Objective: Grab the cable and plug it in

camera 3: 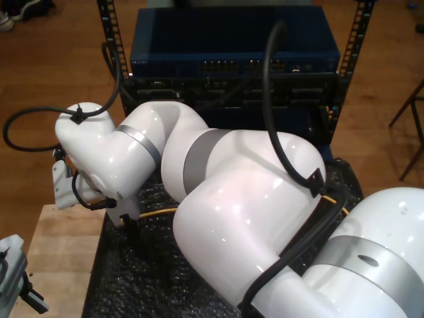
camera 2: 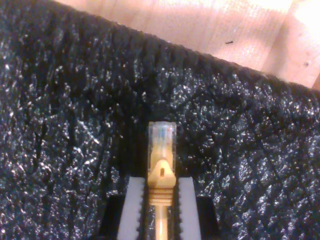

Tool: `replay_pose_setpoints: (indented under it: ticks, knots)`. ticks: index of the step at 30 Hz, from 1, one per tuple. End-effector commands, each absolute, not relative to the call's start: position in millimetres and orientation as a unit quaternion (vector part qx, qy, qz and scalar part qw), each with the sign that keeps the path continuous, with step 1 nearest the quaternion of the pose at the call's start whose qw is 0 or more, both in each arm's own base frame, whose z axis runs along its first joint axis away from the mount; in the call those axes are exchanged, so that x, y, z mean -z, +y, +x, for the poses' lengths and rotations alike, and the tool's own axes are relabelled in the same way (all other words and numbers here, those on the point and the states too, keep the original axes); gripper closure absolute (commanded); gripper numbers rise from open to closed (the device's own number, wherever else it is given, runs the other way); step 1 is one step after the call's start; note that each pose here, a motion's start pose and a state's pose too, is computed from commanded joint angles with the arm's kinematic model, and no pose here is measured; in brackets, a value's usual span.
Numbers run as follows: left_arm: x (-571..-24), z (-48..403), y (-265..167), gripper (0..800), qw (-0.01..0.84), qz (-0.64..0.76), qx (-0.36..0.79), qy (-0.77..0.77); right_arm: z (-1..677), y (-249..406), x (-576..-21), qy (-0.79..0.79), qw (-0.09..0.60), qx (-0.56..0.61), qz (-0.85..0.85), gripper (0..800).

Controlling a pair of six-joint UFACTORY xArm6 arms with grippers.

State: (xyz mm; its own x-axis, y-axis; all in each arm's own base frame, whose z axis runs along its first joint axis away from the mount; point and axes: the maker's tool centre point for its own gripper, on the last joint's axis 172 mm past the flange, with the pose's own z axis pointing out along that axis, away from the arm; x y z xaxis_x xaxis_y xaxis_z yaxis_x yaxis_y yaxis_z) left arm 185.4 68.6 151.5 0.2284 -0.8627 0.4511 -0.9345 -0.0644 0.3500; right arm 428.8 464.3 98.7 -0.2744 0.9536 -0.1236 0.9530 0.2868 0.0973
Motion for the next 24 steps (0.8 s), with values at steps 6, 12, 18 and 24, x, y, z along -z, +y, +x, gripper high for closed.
replay_pose_setpoints:
  ticks: [6, 12, 18, 24]
  knots:
    - [-151.6, 185.7, 68.9, 0, 0.293, 0.727, -0.061, -0.618, 430.6, 462.6, -104.4, 0.794, 0.086, -0.004, 0.602, 787]
    - [-154.1, 187.7, 70.3, 0, 0.290, 0.728, -0.062, -0.618, 437.5, 456.8, -129.4, 0.786, 0.085, -0.017, 0.612, 793]
    - [-155.1, 187.7, 68.5, 0, 0.293, 0.727, -0.062, -0.619, 457.0, 412.4, -160.1, 0.759, 0.080, -0.012, 0.646, 794]
    - [-168.1, 200.1, 62.8, 0, 0.290, 0.720, -0.073, -0.626, 461.4, 375.5, -191.2, 0.723, 0.038, -0.025, 0.689, 794]
